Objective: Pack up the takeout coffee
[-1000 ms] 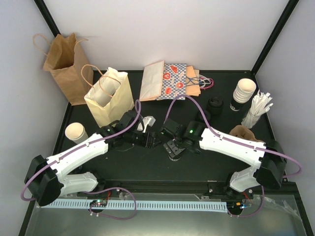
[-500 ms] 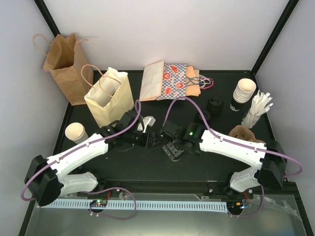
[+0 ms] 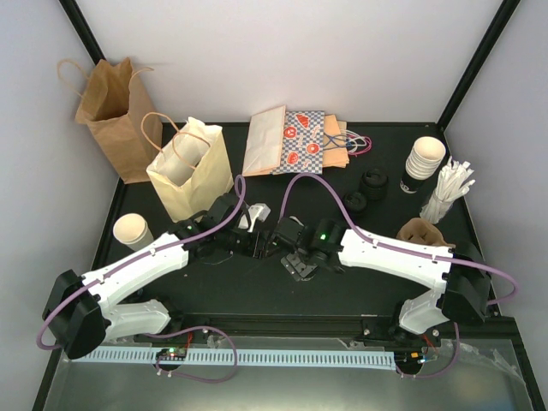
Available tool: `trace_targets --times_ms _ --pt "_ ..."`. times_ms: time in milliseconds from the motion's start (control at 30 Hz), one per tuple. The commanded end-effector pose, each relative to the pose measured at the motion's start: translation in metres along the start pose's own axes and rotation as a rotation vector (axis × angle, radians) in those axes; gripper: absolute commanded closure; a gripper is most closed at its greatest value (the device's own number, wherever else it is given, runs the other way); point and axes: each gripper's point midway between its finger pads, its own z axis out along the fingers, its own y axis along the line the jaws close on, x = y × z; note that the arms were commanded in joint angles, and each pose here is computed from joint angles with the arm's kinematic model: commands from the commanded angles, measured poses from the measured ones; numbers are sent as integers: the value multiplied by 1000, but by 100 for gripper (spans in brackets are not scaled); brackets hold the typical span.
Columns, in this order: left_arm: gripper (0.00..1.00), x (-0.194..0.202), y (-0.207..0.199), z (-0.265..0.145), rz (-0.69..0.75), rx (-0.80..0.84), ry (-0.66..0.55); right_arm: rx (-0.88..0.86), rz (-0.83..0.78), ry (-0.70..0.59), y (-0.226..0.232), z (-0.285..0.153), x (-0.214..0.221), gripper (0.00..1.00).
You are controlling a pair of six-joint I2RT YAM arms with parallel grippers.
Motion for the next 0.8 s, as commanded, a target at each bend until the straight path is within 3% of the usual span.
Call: trace_targets --times_ms 0,467,767 --pt "44 -7 -9 -5 9 36 -26 38 4 -8 -3 -3 -3 15" --pt "44 -8 -9 -2 2 39 -24 154 -63 -96 -5 -19 -9 19" --pt "44 -8 -8 1 0 42 -17 86 -61 -106 7 -19 -7 17"
